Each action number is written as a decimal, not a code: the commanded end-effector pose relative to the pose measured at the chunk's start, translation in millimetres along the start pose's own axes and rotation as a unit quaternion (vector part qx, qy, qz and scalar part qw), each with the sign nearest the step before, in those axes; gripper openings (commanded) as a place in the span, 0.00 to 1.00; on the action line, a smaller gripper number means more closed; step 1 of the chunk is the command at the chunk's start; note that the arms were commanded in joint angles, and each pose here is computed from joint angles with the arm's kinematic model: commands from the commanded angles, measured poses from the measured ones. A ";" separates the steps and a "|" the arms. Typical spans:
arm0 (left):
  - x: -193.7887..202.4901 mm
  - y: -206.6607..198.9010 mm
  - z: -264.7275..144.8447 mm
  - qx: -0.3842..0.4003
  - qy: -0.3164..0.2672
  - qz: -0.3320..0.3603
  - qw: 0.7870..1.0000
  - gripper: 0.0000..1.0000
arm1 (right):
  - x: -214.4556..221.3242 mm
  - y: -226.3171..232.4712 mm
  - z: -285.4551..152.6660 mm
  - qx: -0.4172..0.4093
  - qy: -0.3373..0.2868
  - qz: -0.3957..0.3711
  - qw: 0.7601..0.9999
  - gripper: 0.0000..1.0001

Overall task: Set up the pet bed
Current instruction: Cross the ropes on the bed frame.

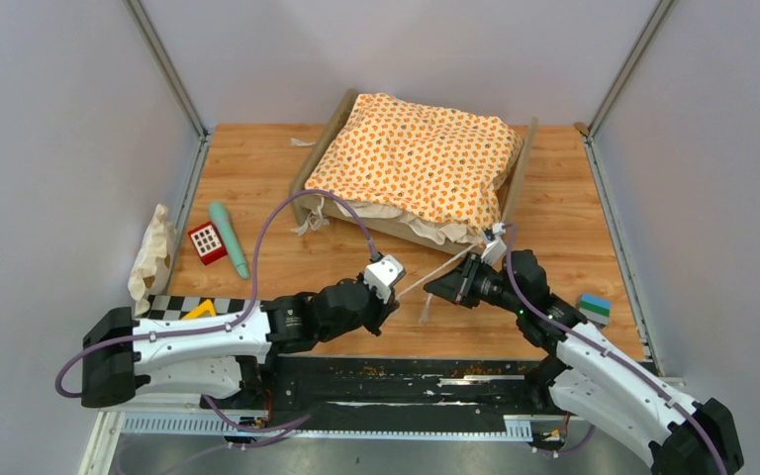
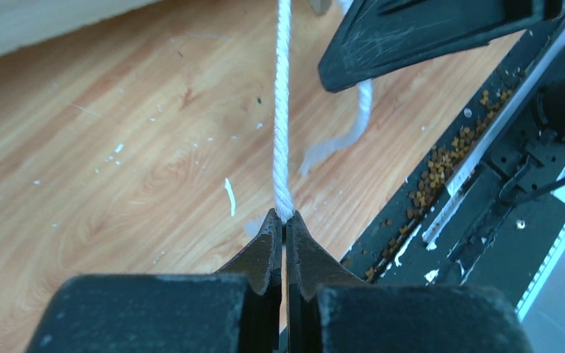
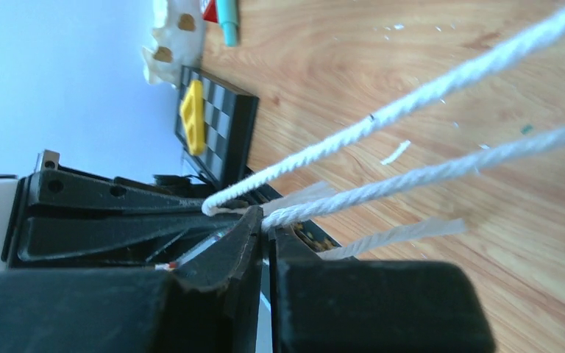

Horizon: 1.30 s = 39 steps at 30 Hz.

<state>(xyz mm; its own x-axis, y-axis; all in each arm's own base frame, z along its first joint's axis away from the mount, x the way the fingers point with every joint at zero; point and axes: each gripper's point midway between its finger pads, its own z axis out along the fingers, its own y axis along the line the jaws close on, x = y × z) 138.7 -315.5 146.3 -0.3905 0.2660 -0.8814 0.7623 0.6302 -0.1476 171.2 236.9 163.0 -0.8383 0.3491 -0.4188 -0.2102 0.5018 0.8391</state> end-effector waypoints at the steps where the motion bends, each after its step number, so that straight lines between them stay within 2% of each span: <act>1: -26.0 8.4 -9.7 -0.033 -0.020 0.017 0.999 0.00 | -14.5 53.0 2.5 -0.099 0.001 0.041 0.994 0.08; 5: -19.1 12.2 -7.2 -0.043 -0.012 0.015 0.999 0.00 | 1.3 23.9 6.0 -0.070 0.008 0.069 0.995 0.08; 8: -4.6 14.4 -2.0 -0.048 0.007 0.017 0.999 0.00 | 11.0 -25.8 -0.1 0.031 -0.009 0.053 0.998 0.12; 9: 0.4 14.5 0.7 -0.048 0.010 0.014 0.999 0.00 | 18.8 -52.5 -7.0 0.090 -0.008 0.051 0.995 0.14; 11: 10.7 11.5 6.1 -0.039 0.017 0.009 0.999 0.00 | 21.2 -83.4 -19.3 0.155 -0.025 0.031 0.987 0.18; 13: 19.9 7.8 12.2 -0.028 0.024 0.004 0.999 0.00 | 24.2 -107.5 -29.5 0.201 -0.035 0.015 0.979 0.26; 16: 26.0 0.5 22.1 -0.014 0.029 -0.002 0.999 0.00 | 29.7 -128.4 -37.8 0.240 -0.032 -0.006 0.970 0.44; 17: 27.4 -2.1 25.5 -0.009 0.030 -0.004 1.000 0.00 | 31.4 -132.7 -39.3 0.249 -0.027 -0.010 0.968 0.50; 20: 31.8 -9.8 36.9 0.003 0.037 -0.007 0.999 0.00 | 33.6 -137.1 -43.2 0.270 -0.012 -0.017 0.963 0.58; 24: 33.5 -18.0 49.7 0.013 0.043 -0.016 0.999 0.00 | 17.7 -137.1 -54.4 0.312 -0.031 -0.030 0.949 0.68; 30: 29.1 -21.6 56.3 0.010 0.037 -0.039 0.998 0.00 | -7.3 -119.6 -66.8 0.330 -0.068 -0.036 0.941 0.86; 39: 16.4 -24.3 51.2 0.005 0.017 -0.095 0.995 0.00 | -32.1 -113.6 -94.6 0.380 -0.119 -0.039 0.917 0.91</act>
<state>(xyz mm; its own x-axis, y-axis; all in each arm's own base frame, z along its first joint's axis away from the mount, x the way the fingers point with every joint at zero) 135.7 -347.7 77.2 -0.5276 0.3012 -0.7943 0.7134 0.6648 -0.2217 172.7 112.4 102.1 -0.7267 0.3948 -0.5621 0.1714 0.8967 0.4082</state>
